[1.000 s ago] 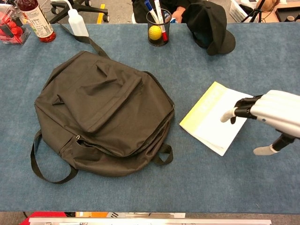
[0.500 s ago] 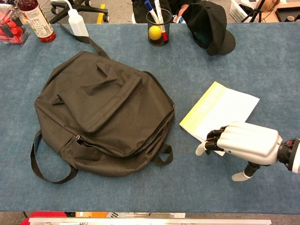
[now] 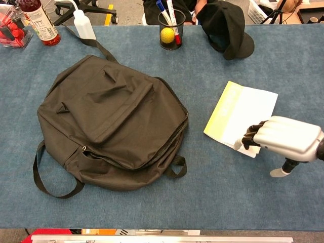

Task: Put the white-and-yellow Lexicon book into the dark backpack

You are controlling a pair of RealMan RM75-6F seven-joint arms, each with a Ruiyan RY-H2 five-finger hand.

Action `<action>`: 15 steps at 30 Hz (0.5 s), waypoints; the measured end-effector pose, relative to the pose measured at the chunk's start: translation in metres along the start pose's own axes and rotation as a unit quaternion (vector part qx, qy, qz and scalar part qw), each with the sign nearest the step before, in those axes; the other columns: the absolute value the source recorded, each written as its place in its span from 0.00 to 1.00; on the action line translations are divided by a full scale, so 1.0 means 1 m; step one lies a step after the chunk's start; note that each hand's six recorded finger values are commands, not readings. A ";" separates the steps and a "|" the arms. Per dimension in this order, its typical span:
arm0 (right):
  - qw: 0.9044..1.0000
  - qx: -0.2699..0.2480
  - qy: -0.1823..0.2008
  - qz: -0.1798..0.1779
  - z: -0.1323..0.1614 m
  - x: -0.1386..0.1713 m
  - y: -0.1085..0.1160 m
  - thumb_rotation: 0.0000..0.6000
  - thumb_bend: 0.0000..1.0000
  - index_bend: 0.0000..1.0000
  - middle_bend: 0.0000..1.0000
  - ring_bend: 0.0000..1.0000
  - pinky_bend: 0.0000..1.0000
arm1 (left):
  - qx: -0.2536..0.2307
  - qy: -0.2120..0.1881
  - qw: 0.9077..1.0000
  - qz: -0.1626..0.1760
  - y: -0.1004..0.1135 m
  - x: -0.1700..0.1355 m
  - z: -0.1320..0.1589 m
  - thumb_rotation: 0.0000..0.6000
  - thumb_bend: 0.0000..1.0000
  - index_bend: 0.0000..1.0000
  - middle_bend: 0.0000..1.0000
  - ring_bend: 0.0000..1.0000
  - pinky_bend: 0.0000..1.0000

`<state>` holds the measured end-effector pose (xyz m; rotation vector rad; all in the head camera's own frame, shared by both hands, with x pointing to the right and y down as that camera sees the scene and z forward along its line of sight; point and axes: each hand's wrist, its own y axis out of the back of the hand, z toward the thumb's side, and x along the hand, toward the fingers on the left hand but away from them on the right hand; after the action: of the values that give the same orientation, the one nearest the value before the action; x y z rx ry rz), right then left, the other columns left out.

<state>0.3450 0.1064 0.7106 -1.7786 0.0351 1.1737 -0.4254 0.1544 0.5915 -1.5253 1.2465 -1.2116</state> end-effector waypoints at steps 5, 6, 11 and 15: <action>0.999 0.002 -0.052 0.000 -0.033 -0.001 0.004 1.00 0.02 0.28 0.39 0.26 0.36 | -0.001 0.000 1.000 0.000 0.000 0.000 0.000 1.00 0.27 0.32 0.30 0.30 0.26; 0.998 0.000 -0.063 -0.001 -0.039 -0.001 0.005 1.00 0.02 0.28 0.39 0.26 0.36 | -0.001 0.000 1.000 -0.001 -0.001 0.000 0.000 1.00 0.27 0.32 0.30 0.30 0.26; 0.991 -0.022 -0.124 -0.034 -0.076 0.002 0.026 1.00 0.02 0.28 0.39 0.26 0.36 | -0.004 0.000 1.000 0.001 0.001 0.001 0.000 1.00 0.27 0.32 0.30 0.30 0.26; 0.984 -0.049 -0.161 -0.053 -0.100 0.009 0.041 1.00 0.02 0.28 0.38 0.26 0.36 | -0.002 -0.004 1.000 0.000 0.001 0.002 0.002 1.00 0.27 0.32 0.30 0.30 0.26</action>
<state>0.3987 0.0160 0.6826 -1.6326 -0.3089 1.3911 -0.4238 0.1523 0.5904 -1.5320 1.2448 -1.2020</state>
